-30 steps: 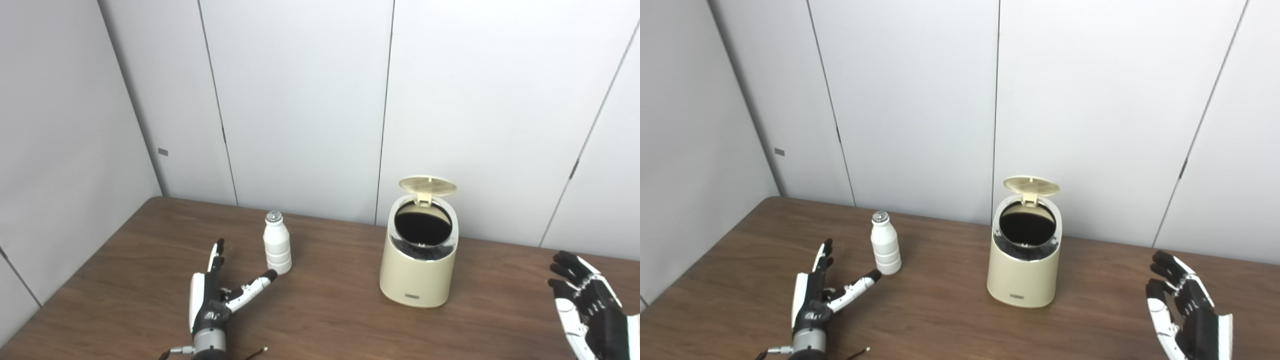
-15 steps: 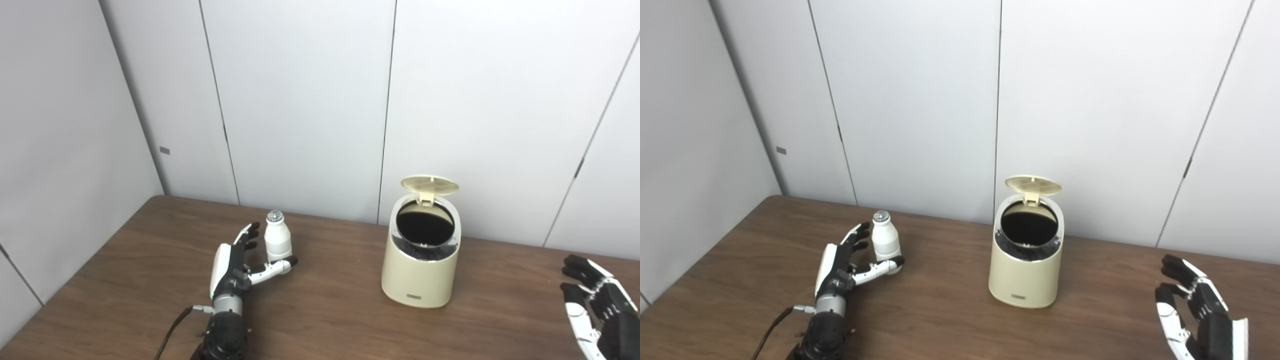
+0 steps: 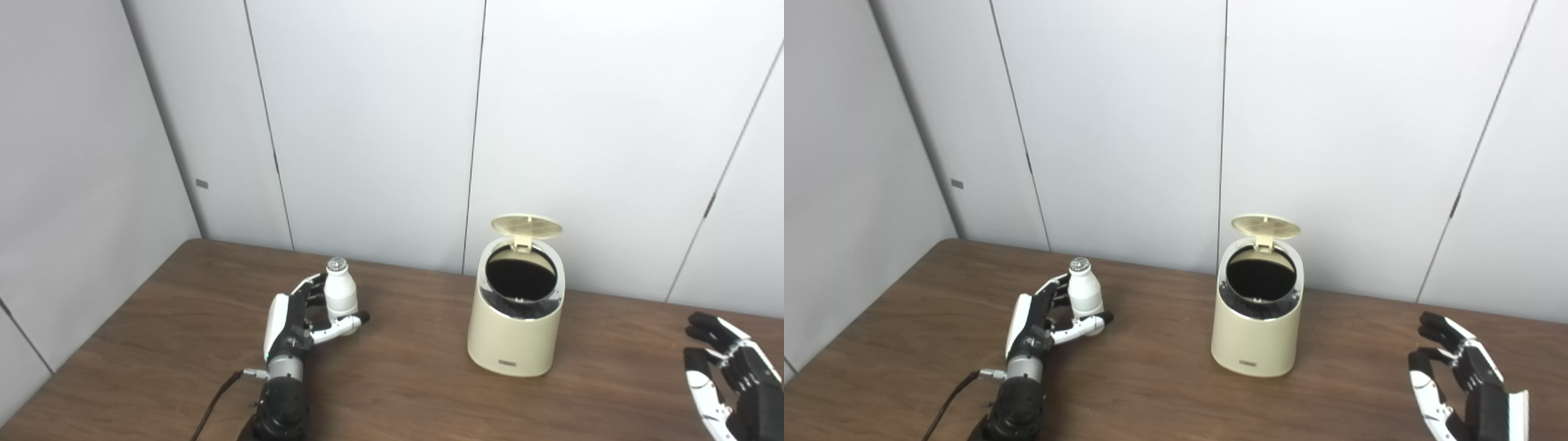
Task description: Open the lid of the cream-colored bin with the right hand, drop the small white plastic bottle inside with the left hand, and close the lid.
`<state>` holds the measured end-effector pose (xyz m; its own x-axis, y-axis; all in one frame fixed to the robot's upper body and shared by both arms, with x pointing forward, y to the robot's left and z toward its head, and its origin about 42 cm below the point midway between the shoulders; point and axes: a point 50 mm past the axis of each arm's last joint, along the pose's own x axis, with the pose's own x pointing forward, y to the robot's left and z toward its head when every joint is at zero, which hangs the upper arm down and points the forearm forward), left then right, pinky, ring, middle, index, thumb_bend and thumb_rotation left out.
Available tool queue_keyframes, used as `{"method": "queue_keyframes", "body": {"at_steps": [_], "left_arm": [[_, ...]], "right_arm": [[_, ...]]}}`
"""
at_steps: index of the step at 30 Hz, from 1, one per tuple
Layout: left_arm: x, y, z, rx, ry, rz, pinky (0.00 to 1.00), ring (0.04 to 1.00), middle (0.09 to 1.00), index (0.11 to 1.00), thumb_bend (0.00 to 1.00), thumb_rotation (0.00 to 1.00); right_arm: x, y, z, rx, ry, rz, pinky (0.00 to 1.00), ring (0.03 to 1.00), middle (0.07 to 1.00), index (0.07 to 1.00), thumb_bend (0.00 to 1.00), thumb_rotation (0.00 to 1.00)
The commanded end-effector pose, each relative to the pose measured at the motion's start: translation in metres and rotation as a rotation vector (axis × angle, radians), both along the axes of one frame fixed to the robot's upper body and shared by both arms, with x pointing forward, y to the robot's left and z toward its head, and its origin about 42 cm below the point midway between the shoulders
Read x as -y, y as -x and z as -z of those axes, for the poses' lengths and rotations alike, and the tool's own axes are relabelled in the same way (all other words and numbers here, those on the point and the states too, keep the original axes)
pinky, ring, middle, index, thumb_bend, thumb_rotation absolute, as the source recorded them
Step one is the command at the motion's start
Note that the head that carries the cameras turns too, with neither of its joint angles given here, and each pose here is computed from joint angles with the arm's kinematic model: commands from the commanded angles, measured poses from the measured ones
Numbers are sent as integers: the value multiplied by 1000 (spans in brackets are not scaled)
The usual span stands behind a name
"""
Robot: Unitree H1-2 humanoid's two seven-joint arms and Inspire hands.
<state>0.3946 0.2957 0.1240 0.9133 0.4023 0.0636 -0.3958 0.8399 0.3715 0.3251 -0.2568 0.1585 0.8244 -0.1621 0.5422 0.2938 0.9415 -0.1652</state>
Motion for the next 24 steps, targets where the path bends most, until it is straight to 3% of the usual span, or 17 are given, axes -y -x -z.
{"method": "queue_keyframes", "body": {"at_steps": [1,2,3,5,11,14,17,22,23,24], "left_arm": [[1,-4,1,70,45,-67,550,624,641,657,966,62],[1,-4,1,106,62,-92,485,558,560,585,749,31],[2,-4,1,138,67,-121,445,517,510,541,615,12],[2,-5,0,176,58,-149,362,442,486,506,522,1],[3,-6,-6,248,83,-170,321,437,486,479,504,0],[3,-7,-8,249,45,-175,322,434,486,479,505,0],[4,-8,-9,235,23,-186,426,518,490,445,500,0],[5,-6,-12,235,10,-175,532,484,515,451,501,0],[5,-6,-13,235,7,-171,778,573,516,454,512,0],[6,-5,-15,251,-7,-154,864,604,517,454,516,0]], "right_arm": [[-2,-2,-17,66,5,-1,596,722,742,714,144,527],[-3,-2,-17,65,4,1,592,720,741,713,134,519],[-3,-1,-17,62,5,3,590,719,740,712,129,511],[-3,0,-17,58,2,3,593,720,742,715,137,539],[-4,1,-18,69,7,1,581,712,733,704,140,560],[-5,1,-17,65,5,-3,587,719,739,703,133,547],[-6,1,-17,61,9,2,595,721,742,713,140,545],[-8,2,-18,60,6,6,580,711,734,705,137,552],[-9,3,-18,60,3,5,581,711,734,705,131,540],[-10,3,-18,60,5,5,582,711,734,705,129,534]]}}
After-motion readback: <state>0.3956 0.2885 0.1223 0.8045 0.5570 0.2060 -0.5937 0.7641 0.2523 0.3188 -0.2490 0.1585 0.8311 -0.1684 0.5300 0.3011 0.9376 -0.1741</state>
